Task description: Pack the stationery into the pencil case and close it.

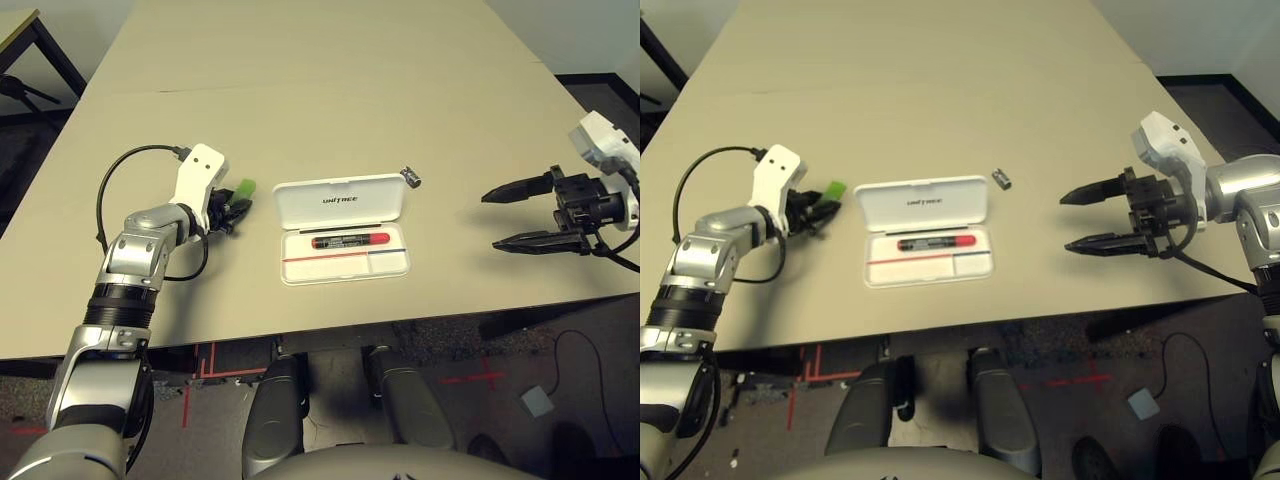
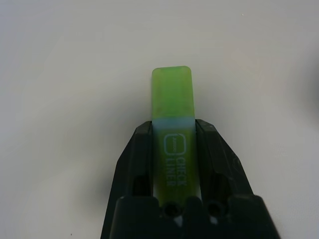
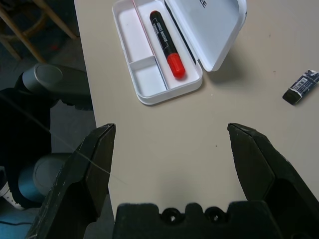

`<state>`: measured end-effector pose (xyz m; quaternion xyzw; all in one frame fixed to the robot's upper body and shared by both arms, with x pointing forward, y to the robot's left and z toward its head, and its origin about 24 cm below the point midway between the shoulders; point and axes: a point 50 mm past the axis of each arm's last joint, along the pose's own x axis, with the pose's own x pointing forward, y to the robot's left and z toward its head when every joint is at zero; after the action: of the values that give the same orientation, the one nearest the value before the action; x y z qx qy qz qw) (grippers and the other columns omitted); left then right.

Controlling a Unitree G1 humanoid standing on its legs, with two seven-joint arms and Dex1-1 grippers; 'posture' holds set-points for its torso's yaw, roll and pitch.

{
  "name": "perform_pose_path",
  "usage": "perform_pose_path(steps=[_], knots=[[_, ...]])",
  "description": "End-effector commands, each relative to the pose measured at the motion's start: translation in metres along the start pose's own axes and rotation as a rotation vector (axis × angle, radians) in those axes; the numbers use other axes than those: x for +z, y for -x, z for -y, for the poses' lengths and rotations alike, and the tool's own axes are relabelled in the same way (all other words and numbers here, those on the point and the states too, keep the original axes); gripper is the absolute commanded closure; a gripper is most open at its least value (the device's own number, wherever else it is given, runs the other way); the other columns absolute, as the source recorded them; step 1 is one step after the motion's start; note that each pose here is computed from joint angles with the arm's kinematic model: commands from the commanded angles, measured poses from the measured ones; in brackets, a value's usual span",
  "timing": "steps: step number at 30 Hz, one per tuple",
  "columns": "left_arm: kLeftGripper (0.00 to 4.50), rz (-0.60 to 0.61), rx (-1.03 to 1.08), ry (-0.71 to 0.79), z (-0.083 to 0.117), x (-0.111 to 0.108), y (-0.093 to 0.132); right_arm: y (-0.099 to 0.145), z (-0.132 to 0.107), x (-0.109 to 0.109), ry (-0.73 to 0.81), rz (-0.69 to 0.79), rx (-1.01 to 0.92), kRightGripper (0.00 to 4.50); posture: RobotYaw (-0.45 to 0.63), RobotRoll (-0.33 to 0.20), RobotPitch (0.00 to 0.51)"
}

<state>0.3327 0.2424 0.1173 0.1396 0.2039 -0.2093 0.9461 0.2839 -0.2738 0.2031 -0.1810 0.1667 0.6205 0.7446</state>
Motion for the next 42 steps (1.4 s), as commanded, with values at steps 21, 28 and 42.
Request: perform_pose_path(steps=[21,28,42], knots=[[3.39,0.018,-0.107,-0.201,-0.002,0.001,0.056,-0.022,0.016,0.006,0.035,0.059,0.035,0.0,0.04,0.0,0.155],[3.39,0.019,-0.25,-0.281,0.012,-0.006,0.08,-0.021,0.017,0.004,0.037,0.053,0.037,0.0,0.05,0.0,0.154],[3.39,0.11,-0.586,-0.514,0.059,0.02,0.091,0.005,0.015,0.001,0.048,-0.026,-0.009,0.0,0.05,0.0,0.156]])
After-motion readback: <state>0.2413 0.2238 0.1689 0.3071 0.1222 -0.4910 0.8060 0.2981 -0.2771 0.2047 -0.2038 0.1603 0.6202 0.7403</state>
